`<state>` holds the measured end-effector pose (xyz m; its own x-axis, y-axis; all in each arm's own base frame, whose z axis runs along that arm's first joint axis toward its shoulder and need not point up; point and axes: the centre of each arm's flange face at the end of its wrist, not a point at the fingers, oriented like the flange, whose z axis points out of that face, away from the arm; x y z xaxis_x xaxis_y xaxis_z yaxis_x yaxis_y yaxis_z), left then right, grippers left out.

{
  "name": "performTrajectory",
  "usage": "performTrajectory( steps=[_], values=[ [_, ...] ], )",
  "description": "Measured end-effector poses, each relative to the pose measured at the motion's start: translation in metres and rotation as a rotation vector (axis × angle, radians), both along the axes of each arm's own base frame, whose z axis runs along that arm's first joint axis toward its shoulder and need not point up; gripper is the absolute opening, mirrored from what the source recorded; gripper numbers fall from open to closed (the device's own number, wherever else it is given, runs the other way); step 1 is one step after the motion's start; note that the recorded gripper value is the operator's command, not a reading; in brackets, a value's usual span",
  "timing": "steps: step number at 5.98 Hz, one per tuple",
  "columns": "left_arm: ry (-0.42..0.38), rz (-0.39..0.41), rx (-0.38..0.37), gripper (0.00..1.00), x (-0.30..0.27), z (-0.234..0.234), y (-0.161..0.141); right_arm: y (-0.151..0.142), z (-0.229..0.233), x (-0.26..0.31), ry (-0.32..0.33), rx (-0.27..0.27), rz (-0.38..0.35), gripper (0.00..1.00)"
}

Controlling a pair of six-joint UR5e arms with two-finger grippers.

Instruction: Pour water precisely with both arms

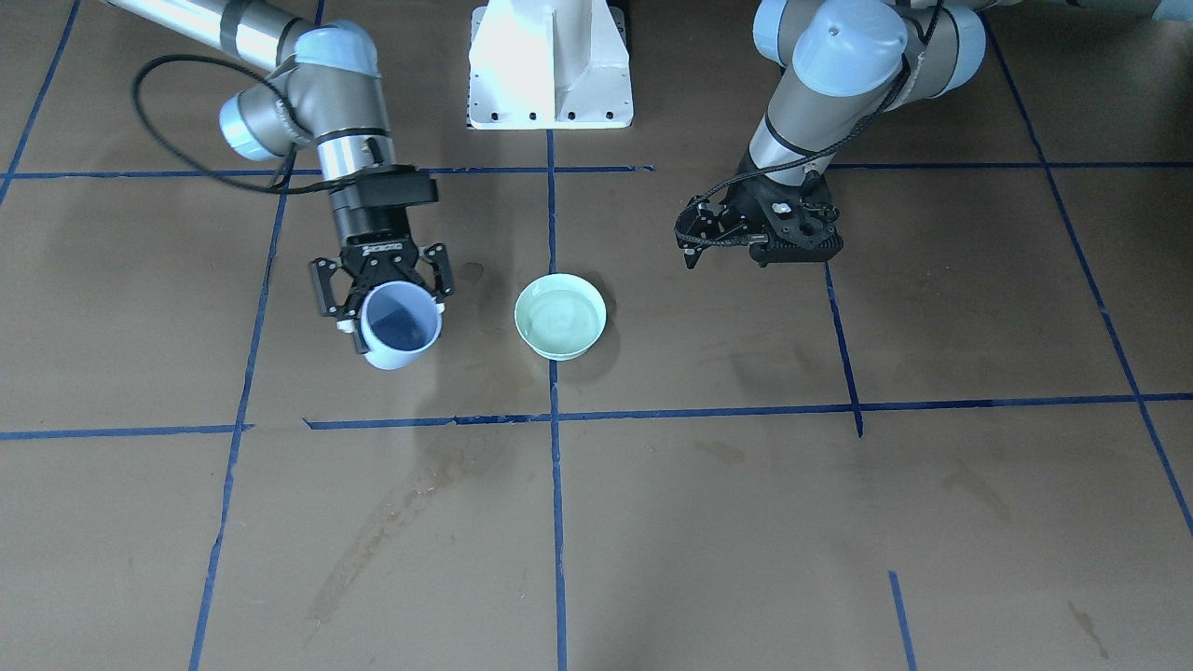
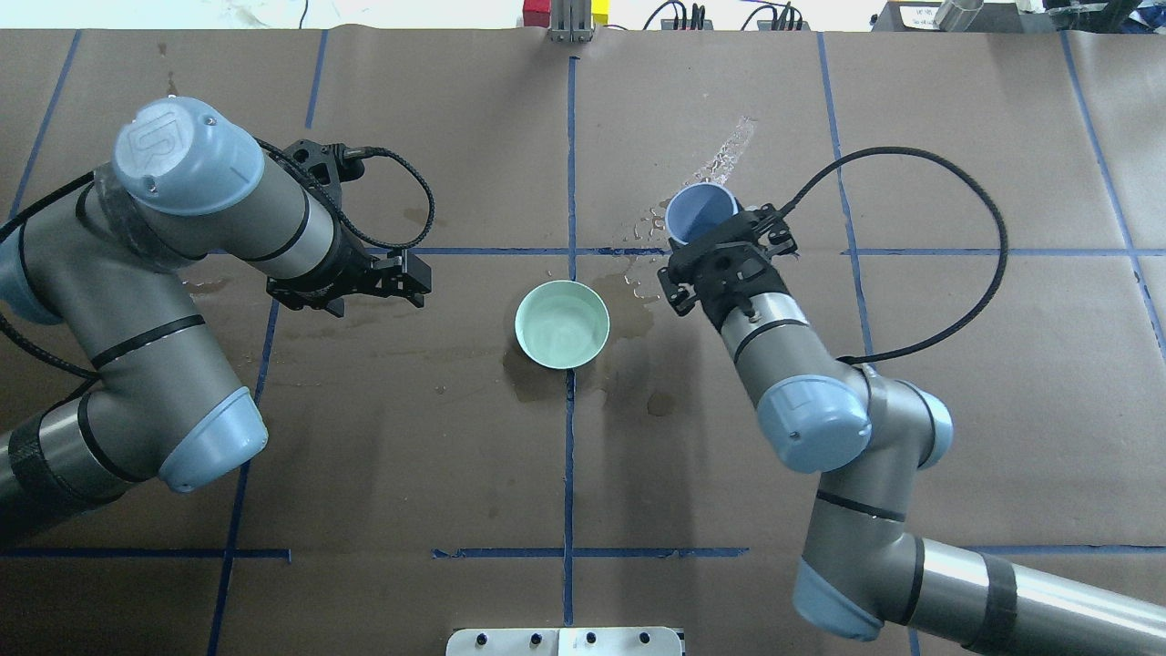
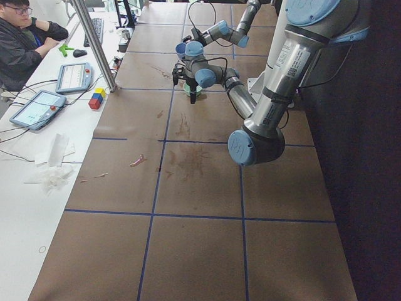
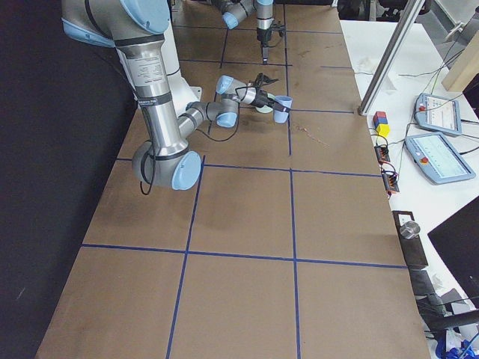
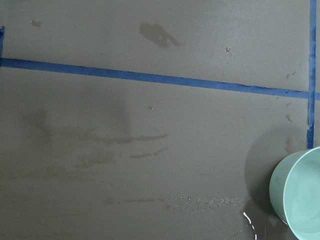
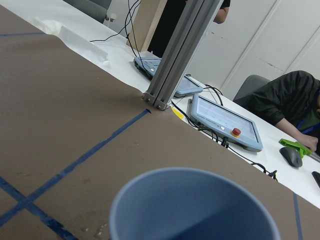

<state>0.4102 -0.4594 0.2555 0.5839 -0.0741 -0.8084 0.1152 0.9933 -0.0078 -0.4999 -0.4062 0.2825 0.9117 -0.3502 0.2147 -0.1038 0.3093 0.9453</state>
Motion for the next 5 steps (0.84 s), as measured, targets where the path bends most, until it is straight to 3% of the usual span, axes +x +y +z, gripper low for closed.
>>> performTrajectory(
  steps=[2,4,5],
  values=[
    [0.003,0.000,0.001,1.00,-0.001,-0.002,0.001,0.016,-0.045,-0.040,0.250,0.023,0.058,0.00],
    [0.006,0.000,0.003,1.00,-0.002,-0.003,0.001,0.023,-0.053,-0.059,0.519,0.094,0.061,0.00],
    [0.007,0.000,0.003,1.00,-0.002,-0.003,0.002,0.023,-0.046,-0.071,0.591,0.110,0.062,0.00]
  ],
)
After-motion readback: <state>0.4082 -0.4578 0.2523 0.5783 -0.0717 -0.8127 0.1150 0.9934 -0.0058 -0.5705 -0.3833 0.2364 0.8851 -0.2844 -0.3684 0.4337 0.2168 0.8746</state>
